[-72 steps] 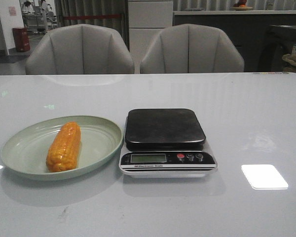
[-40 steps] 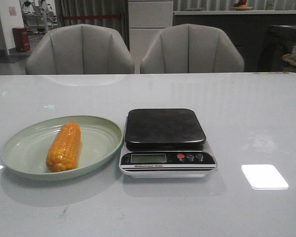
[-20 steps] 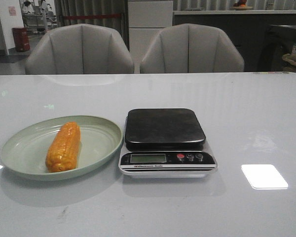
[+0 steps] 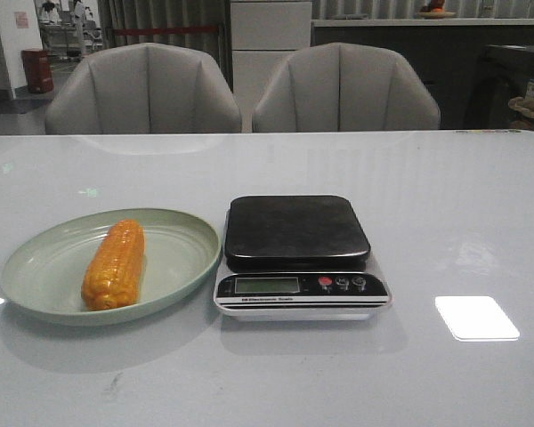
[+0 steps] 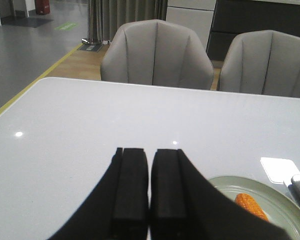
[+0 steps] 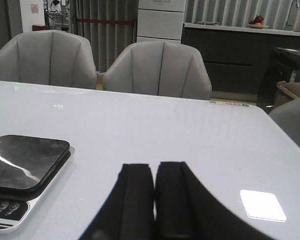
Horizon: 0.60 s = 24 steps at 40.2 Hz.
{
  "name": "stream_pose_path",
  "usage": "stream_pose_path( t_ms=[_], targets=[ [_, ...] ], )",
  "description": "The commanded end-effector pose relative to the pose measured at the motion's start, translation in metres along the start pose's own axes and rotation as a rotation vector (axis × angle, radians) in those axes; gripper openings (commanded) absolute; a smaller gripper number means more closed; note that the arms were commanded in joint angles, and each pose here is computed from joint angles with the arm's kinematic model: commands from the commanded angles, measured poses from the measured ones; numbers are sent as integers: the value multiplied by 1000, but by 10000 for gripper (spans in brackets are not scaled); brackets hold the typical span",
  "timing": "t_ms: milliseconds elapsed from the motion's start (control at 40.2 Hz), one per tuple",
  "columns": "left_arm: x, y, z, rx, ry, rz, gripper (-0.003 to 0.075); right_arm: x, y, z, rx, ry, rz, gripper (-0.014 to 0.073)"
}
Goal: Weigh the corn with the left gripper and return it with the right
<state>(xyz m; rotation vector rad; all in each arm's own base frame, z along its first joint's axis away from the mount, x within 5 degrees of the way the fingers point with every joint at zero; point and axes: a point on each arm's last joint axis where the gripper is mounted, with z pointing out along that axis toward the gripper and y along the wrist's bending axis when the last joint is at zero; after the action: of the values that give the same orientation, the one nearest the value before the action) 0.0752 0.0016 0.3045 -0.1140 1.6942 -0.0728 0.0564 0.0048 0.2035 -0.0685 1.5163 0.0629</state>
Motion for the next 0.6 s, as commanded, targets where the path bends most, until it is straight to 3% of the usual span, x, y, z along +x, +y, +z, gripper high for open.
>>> stream_pose_path(
  t_ms=[0,199,274,423,572],
  targets=[
    [-12,-3,1,26,-68,-12,120,-7,-1,-2,13,-97,-22,178],
    [-8,-7,8,75,-5,-6,163,-7,-1,-2,13,-97,-22,178],
    [-7,-10,11,101,19,2,249,-7,-1,-2,13,-97,-22,178],
    [-12,-17,18,148,100,21,497,-7,-1,-2,13,-97,-22,178],
    [-19,-28,32,200,177,11,556,-7,-1,-2,13,-98,-22,178]
  ],
)
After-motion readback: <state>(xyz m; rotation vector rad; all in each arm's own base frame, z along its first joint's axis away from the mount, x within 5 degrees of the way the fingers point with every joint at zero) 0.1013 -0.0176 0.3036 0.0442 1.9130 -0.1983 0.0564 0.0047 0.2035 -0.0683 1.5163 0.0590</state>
